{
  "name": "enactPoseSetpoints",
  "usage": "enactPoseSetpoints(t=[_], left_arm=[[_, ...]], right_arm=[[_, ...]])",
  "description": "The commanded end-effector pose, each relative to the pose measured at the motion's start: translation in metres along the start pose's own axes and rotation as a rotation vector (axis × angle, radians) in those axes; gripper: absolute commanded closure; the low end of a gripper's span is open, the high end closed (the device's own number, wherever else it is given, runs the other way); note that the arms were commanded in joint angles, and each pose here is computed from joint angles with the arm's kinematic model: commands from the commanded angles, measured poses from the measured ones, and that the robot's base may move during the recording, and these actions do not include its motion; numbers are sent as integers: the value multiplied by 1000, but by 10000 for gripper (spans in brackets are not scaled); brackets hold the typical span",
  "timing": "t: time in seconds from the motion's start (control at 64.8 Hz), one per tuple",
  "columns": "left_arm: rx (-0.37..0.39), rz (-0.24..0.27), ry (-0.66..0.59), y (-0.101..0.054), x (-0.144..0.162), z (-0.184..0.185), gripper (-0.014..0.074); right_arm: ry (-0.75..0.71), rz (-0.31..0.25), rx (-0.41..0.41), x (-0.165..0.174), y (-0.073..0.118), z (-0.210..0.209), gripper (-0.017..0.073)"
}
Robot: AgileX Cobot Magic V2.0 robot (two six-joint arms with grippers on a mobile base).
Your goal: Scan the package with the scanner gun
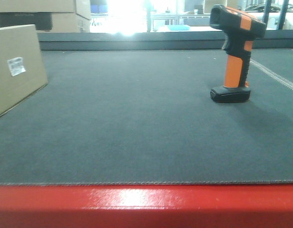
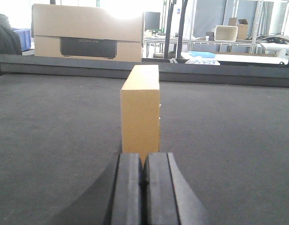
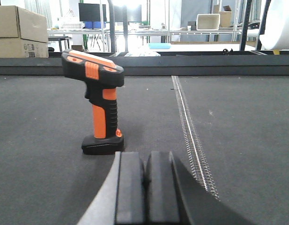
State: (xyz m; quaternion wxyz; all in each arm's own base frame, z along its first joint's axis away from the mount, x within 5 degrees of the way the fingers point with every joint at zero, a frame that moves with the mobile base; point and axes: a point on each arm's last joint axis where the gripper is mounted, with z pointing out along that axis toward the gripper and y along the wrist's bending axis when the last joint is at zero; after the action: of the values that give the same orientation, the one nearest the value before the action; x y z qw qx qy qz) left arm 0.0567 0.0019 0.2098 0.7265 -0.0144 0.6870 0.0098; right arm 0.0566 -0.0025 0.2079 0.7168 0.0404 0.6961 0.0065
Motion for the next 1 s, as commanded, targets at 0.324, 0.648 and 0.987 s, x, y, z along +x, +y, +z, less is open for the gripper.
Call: enactPoseSetpoints(t=[0.324, 0.648, 0.987], left_arm=[[-1, -1, -20, 0, -2, 0, 705], [-1, -1, -20, 0, -2, 0, 705], [-2, -1, -78, 0, -8, -1, 705]], right_arm=[[-26, -7, 3, -2, 0, 0, 712], [-26, -7, 3, -2, 0, 0, 712], [-26, -7, 3, -2, 0, 0, 712]])
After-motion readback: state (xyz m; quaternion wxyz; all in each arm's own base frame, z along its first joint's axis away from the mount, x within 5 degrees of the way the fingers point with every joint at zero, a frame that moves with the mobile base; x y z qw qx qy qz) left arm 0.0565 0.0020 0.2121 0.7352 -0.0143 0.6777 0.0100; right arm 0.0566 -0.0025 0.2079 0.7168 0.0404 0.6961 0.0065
